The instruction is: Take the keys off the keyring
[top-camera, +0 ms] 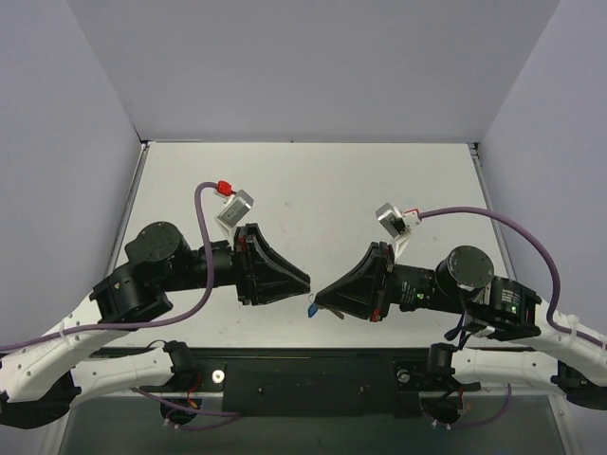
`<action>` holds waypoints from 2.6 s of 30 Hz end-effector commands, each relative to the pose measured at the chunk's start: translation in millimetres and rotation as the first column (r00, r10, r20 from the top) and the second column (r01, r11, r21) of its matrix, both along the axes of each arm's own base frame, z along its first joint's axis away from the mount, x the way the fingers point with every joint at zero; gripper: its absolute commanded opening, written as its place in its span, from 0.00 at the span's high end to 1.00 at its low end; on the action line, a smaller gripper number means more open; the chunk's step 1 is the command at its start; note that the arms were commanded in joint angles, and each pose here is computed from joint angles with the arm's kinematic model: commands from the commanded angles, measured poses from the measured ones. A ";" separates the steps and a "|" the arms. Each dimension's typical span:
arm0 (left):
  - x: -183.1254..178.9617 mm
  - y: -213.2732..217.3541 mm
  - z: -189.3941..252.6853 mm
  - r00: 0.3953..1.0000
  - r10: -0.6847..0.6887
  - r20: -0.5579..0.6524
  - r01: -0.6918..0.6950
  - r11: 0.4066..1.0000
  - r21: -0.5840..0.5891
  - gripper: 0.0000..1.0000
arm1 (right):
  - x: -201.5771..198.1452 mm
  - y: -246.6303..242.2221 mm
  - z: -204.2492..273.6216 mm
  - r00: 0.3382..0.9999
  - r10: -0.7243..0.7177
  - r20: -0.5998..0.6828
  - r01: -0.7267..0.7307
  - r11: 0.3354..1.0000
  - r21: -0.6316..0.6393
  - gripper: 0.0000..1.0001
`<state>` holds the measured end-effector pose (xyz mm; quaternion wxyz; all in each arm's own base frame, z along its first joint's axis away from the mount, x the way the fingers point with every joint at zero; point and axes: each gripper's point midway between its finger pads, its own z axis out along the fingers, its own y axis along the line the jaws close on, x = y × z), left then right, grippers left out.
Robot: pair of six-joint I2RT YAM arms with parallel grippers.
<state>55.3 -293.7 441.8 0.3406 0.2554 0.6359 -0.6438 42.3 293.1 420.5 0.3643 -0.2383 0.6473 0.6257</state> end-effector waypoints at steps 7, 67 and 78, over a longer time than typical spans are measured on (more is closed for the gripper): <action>-15.0 8.1 12.4 0.997 -0.059 0.048 0.062 0.996 -0.062 0.63 | -2.5 5.7 13.2 0.999 0.022 0.027 -0.022 0.999 0.034 1.00; 47.5 -7.2 10.6 0.951 0.180 -0.251 -0.259 0.908 -0.329 1.00 | 70.8 -12.8 -1.1 0.917 -0.382 -0.114 0.397 0.897 0.195 1.00; 56.2 27.1 -4.9 0.908 0.351 -0.229 -0.394 0.900 -0.185 0.22 | 66.0 -13.8 -1.2 0.922 -0.362 -0.138 0.383 0.908 0.171 1.00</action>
